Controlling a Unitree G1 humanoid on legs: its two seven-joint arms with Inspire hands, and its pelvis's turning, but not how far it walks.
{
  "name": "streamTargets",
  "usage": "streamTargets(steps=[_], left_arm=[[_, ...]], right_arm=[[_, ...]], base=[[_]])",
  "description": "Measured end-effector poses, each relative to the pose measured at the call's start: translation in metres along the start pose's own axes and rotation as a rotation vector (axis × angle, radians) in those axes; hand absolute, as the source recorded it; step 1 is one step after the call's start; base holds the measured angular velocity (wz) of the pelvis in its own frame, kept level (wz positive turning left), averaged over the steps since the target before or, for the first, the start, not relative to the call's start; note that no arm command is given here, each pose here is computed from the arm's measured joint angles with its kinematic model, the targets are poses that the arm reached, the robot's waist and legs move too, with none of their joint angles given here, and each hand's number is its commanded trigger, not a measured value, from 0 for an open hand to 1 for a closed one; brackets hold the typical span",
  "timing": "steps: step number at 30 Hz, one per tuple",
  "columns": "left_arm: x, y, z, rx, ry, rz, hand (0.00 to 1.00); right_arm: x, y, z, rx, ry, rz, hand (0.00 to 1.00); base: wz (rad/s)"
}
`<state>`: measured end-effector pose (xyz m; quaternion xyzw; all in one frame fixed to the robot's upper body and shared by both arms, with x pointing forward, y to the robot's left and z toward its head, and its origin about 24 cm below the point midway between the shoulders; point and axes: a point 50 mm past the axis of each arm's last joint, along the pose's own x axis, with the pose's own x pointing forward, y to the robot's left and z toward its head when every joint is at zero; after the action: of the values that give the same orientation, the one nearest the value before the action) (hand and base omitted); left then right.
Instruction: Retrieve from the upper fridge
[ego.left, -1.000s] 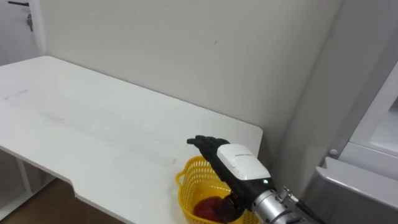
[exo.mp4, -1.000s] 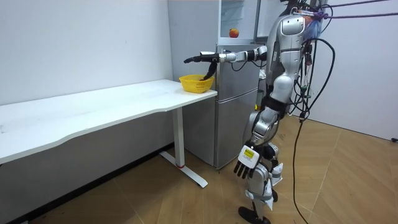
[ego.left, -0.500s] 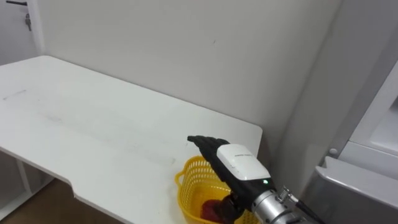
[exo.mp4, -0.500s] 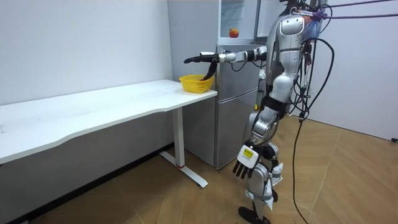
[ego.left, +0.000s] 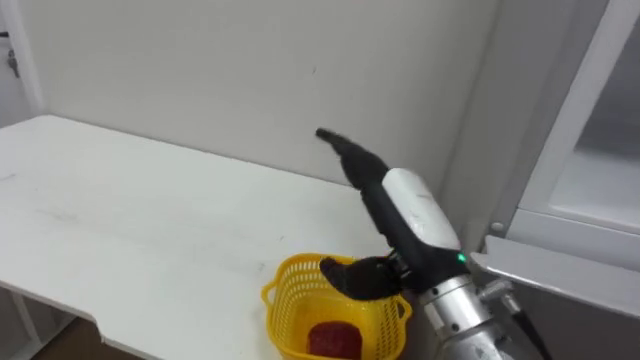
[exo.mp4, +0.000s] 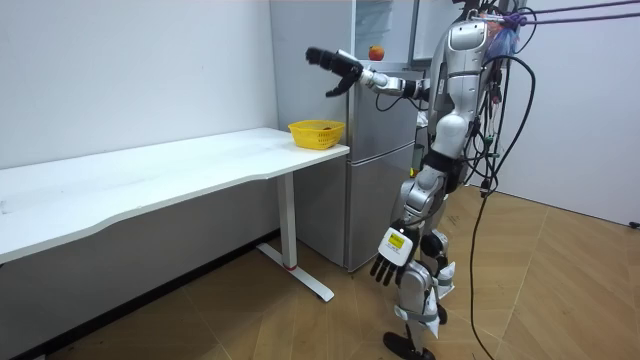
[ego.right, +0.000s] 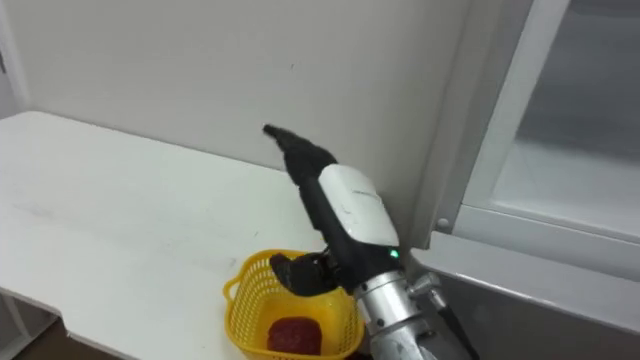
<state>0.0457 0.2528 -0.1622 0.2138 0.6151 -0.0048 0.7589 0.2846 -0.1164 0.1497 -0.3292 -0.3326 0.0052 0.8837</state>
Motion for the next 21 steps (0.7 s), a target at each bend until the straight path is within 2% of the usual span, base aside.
streamTargets(steps=[8, 13, 21], left_arm=[[-0.003, -0.010, -0.013, -0.020, 0.013, 0.018, 0.00], [-0.003, -0.010, -0.013, -0.029, 0.002, 0.023, 0.00], [-0.004, -0.011, -0.019, -0.027, 0.016, 0.027, 0.00]], right_arm=[[-0.012, -0.033, 0.019, 0.033, -0.095, -0.228, 0.00], [-0.014, -0.069, 0.036, 0.066, -0.186, -0.459, 0.00], [-0.025, -0.093, 0.029, 0.077, -0.173, -0.636, 0.00]], base=[[-0.19], [-0.04], [-0.03]])
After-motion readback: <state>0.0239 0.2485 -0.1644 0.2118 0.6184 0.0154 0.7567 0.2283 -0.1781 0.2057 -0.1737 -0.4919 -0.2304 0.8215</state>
